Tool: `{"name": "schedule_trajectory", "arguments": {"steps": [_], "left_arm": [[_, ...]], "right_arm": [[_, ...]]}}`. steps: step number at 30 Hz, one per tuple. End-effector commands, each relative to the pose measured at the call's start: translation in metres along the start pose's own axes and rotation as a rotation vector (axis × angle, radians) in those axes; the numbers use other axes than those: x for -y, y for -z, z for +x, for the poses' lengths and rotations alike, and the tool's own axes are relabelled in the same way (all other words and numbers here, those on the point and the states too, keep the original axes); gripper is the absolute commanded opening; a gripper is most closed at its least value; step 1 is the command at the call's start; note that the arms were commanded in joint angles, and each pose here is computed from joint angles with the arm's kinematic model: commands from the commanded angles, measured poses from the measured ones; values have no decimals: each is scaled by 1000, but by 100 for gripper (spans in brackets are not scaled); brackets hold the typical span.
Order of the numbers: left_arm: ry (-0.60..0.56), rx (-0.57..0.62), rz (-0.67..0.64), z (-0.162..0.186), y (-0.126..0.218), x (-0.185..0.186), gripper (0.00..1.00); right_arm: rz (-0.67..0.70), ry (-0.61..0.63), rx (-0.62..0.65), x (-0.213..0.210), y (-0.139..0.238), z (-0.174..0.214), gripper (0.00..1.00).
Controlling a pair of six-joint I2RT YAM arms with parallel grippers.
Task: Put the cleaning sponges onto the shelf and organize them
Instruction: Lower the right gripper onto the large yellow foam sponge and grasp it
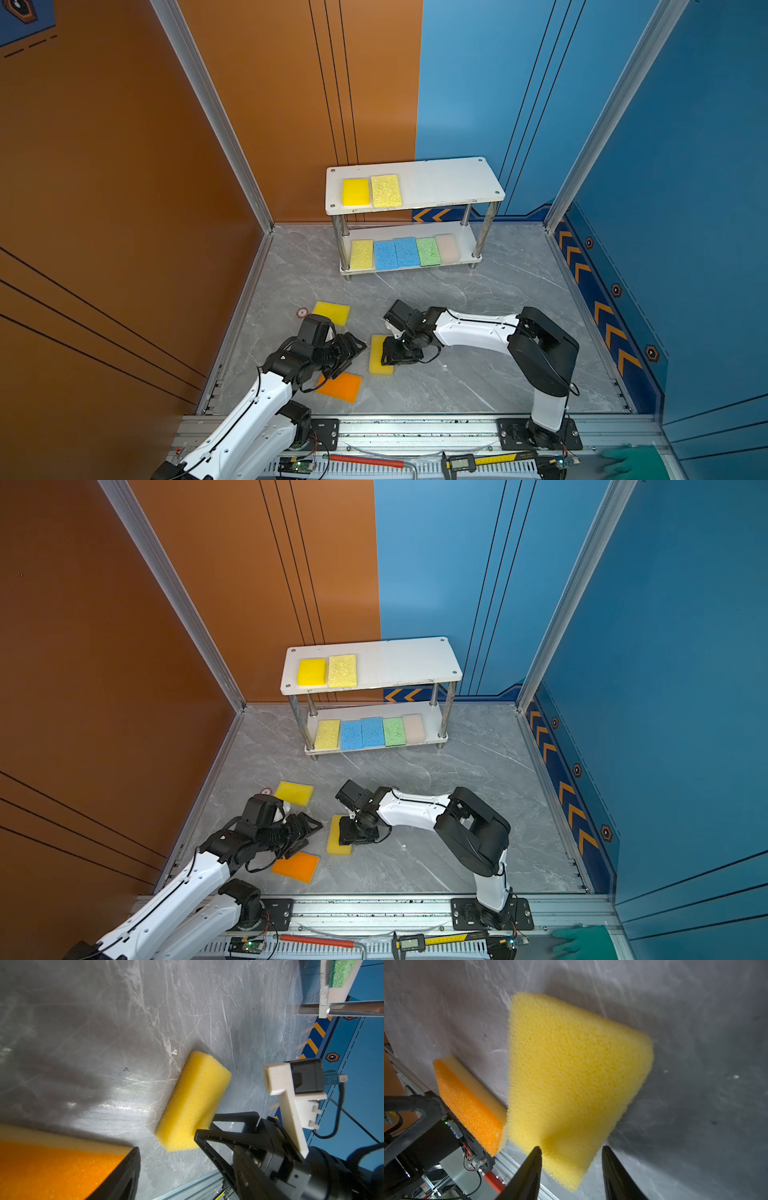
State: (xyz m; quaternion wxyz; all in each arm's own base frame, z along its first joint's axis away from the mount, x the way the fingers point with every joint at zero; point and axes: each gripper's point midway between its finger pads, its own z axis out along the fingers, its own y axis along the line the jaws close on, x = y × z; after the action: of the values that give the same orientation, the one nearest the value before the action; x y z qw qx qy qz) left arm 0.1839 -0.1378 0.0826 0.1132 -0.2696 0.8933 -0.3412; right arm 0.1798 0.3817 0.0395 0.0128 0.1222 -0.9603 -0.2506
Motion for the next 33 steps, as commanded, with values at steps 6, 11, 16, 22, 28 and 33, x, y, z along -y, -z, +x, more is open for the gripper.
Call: {"name": "schedule_trajectory", "arguments": {"steps": [6, 11, 16, 22, 28, 33], "left_arm": [[18, -33, -16, 6, -1, -9, 72], [13, -36, -20, 5, -2, -7, 72], [15, -38, -23, 5, -2, -8, 72], [17, -36, -26, 4, -2, -9, 72], [18, -35, -30, 3, -3, -9, 72], [18, -35, -30, 3, -2, -8, 73]], "right_arm": [[45, -26, 14, 10, -1, -7, 40], [44, -31, 14, 11, 0, -7, 37], [45, -32, 10, 11, -2, -6, 32], [43, -32, 9, 13, -1, -8, 27], [41, -32, 11, 13, 1, -8, 23], [37, -30, 8, 13, 1, -8, 16]]}}
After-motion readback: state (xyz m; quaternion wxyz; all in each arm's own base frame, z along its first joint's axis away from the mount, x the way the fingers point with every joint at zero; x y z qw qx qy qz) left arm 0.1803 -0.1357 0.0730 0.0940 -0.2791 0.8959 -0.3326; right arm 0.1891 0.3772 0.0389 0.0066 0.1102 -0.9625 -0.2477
